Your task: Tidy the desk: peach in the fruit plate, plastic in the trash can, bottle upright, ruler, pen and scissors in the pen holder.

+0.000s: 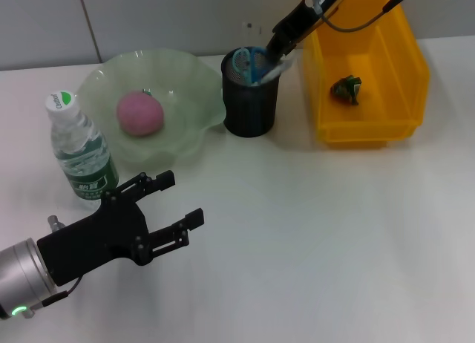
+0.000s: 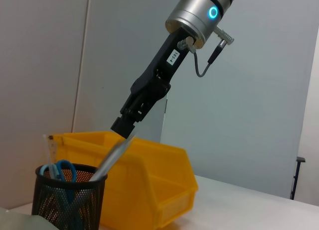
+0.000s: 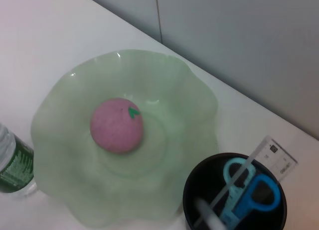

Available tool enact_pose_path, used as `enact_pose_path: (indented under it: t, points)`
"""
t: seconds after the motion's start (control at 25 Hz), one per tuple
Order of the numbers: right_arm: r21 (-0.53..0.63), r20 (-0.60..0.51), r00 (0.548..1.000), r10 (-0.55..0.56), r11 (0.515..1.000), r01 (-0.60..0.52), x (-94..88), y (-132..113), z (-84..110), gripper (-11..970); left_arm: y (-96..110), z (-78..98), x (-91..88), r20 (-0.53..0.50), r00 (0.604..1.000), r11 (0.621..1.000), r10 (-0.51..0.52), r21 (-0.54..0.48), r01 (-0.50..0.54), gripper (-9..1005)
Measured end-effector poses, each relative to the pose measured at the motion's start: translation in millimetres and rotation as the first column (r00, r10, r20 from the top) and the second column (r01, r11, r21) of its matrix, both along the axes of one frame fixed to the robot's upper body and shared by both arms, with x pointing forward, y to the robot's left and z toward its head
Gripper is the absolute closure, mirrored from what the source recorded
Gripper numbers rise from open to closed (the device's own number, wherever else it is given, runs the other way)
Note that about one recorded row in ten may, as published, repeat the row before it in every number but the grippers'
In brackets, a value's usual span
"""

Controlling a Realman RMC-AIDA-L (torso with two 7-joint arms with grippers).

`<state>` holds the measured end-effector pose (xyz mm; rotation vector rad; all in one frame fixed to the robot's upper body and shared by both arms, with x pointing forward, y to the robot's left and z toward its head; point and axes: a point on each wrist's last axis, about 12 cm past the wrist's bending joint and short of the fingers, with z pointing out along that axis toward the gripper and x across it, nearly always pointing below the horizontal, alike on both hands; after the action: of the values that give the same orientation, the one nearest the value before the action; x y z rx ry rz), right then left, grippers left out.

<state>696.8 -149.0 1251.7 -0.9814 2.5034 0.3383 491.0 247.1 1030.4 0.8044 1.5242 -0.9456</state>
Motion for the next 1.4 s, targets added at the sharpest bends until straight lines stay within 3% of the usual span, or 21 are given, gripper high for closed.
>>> enact_pose_path:
  t: [0.08, 0.32, 0.52, 0.64, 0.8, 0.96, 1.12, 1.16, 1.4]
  points:
    - [0.002, 0.000, 1.000, -0.003, 1.000, 0.003, 0.1, -0.1, -0.5, 821, 0.1, -0.1, -0.3, -0.001, 1.000, 1.000, 0.000, 0.000, 0.000, 189]
    - [0.009, 0.013, 1.000, -0.015, 1.000, 0.015, 0.7, -0.5, -1.0, 632, 0.3, -0.3, -0.5, -0.001, 1.000, 1.000, 0.001, 0.000, -0.001, 189]
    - [0.018, 0.035, 0.999, -0.022, 1.000, 0.022, 2.0, -0.7, 0.2, 397, 0.2, -0.2, -0.5, -0.002, 1.000, 1.000, 0.001, -0.001, -0.001, 189]
    - [0.026, 0.055, 0.998, -0.019, 1.000, 0.017, 0.0, -1.0, 0.5, 326, 0.2, -0.2, -0.5, -0.003, 1.000, 1.000, 0.000, -0.002, 0.000, 189]
    - [0.062, 0.105, 0.994, 0.002, 0.998, -0.009, -10.7, -4.5, 1.0, 325, 0.1, 0.0, -0.6, -0.004, 1.000, 1.000, -0.001, -0.004, 0.001, 189]
    - [0.168, 0.183, 0.983, 0.034, 0.984, -0.065, -29.2, -17.2, 2.6, 325, -0.4, -0.4, -1.6, -0.023, 1.000, 1.000, -0.012, -0.007, 0.012, 189]
    - [0.313, 0.225, 0.971, 0.086, 0.937, -0.156, -48.5, -37.1, -13.4, 324, 0.6, 0.1, -1.9, -0.030, 0.999, 1.000, -0.016, -0.011, 0.016, 189]
    - [0.379, 0.258, 0.962, 0.093, 0.906, -0.189, -58.5, -50.8, -23.9, 324, 0.6, 0.1, -1.9, -0.030, 0.999, 1.000, -0.016, -0.011, 0.016, 188]
    - [0.488, 0.331, 0.938, 0.101, 0.833, -0.261, -86.1, -81.1, -50.1, 324, 2.1, 2.2, -2.3, -0.054, 0.998, 0.999, -0.031, -0.031, 0.029, 189]
